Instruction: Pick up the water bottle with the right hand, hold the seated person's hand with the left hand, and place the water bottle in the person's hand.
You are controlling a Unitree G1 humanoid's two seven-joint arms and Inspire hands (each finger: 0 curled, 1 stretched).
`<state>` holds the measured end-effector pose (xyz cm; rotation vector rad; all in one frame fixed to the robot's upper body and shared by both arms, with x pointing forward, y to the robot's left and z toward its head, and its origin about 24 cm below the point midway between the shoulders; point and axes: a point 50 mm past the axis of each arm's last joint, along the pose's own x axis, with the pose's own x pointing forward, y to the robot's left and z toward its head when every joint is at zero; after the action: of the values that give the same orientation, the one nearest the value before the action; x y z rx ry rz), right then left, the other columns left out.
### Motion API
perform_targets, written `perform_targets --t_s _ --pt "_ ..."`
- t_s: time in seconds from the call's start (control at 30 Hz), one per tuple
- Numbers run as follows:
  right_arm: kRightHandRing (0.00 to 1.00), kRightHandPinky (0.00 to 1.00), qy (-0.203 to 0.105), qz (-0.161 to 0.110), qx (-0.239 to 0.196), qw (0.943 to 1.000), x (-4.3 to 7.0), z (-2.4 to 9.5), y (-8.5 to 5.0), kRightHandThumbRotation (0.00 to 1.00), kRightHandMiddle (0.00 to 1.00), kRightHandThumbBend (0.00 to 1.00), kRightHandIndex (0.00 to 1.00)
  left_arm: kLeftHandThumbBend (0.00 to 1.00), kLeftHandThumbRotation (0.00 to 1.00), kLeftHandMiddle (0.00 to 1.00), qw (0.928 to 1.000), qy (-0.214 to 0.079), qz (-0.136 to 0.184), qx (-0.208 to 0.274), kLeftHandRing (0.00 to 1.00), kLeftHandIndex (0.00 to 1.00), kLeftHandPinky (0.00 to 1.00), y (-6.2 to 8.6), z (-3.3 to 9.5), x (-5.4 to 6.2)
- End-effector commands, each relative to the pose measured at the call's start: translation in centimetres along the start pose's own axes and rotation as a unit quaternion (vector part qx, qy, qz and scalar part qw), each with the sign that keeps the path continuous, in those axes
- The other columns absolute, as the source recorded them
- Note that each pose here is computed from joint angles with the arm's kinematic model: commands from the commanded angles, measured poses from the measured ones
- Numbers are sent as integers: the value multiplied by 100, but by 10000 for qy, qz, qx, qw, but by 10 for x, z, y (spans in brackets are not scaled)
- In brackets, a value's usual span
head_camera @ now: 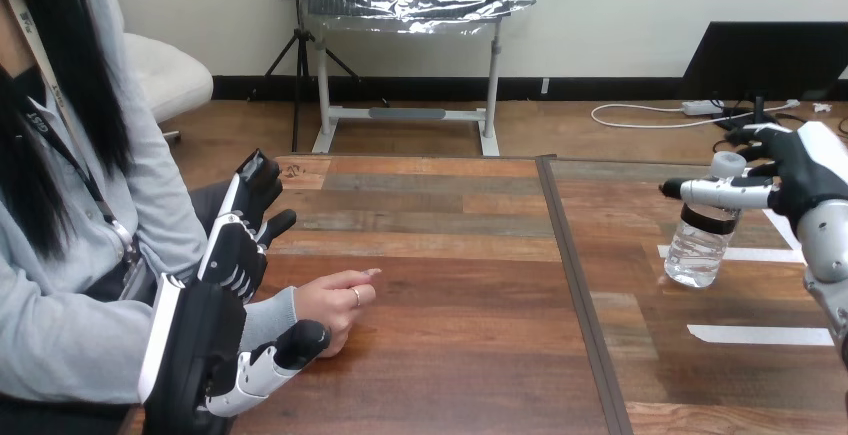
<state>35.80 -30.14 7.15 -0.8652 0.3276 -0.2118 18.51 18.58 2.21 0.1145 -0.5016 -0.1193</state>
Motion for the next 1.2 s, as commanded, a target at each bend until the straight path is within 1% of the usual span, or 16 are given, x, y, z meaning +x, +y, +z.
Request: perform_targets --t_s 0.0,0.27,0.6,1.0,1.1,1.17 --pt "79 70 -201 -39 97 9997 3 14 0 30 81 93 81 100 68 99 9988 -495 30 -17 96 97 88 0 11 16" --pt "76 68 -179 0 75 9998 2 13 3 24 78 95 80 100 68 99 9988 -498 24 -9 95 96 88 1 12 15" --pt "75 69 -133 87 131 9998 2 12 5 19 78 95 80 100 69 99 9986 -533 49 -9 95 96 87 1 14 14" --pt "76 71 -117 131 187 9997 1 11 8 11 79 93 80 100 68 98 9983 -585 71 -49 94 95 85 2 15 13" --pt "76 70 -120 122 160 9997 1 10 8 9 78 92 80 100 68 97 9983 -583 70 -40 94 95 85 2 15 13" --pt "76 70 -121 124 160 9997 1 10 8 5 79 91 79 100 67 97 9983 -577 75 -56 93 94 85 2 15 13"
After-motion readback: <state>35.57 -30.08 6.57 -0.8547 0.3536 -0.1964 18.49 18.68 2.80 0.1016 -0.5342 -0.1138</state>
